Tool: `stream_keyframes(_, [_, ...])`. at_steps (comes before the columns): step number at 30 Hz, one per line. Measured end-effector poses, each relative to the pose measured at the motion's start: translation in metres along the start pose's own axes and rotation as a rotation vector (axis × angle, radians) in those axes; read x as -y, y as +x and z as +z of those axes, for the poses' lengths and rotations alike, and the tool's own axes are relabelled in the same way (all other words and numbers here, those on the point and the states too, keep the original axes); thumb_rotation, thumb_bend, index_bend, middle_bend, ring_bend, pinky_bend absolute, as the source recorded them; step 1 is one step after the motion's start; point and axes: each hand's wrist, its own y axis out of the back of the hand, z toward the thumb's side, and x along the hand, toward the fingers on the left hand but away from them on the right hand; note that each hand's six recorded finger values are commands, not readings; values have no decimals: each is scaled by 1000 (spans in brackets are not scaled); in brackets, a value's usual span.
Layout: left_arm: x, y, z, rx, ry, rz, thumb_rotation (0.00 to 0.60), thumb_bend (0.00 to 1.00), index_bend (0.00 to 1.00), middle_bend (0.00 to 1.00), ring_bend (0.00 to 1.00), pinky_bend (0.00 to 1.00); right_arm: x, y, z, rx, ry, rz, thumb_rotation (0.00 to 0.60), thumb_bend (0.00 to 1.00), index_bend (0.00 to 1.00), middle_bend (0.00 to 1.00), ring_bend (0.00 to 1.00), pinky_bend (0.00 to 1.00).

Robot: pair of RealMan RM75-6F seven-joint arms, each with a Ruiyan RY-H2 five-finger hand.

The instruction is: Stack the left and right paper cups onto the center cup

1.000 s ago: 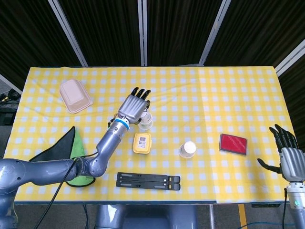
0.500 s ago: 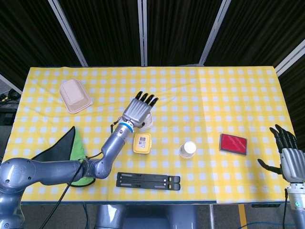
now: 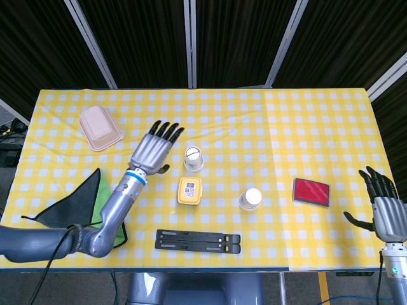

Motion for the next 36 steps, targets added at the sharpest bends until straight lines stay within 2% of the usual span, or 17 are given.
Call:
stream_keyframes(5, [7,-54,-47,-75,6,61,600,239,0,0,0,0,4,0,5,-11,28,2,600,57,93,0,0,0])
stream_keyframes(10, [24,-122,-94,-176,7,121,600,90,0,0,0,0,4,0,12,-21,57,-12,600,57,93,0,0,0])
stream_keyframes(15, [39,-183,-127,-262,2,159,600,68,0,0,0,0,6,2,21,-29,63,-16,600,56,104,0,0,0])
stream_keyframes(19, [47,-225,-148,-316,-12,177,600,68,0,0,0,0,7,1,37,-55,58,-9,600,66,179,0,0,0])
stream_keyframes(23, [52,-248,-160,-335,-42,188,600,68,0,0,0,0,7,-4,64,-112,63,16,600,78,225,0,0,0])
stream_keyframes(28, [52,-265,-168,-330,-68,211,600,68,0,0,0,0,10,-15,108,-193,78,73,600,94,226,0,0,0])
stream_keyframes(32, [53,-268,-173,-331,-81,211,600,68,0,0,0,0,21,-26,144,-258,120,148,600,94,222,0,0,0])
stream_keyframes(36, [54,-270,-176,-329,-86,205,600,68,0,0,0,0,33,-38,166,-271,142,224,600,94,222,0,0,0])
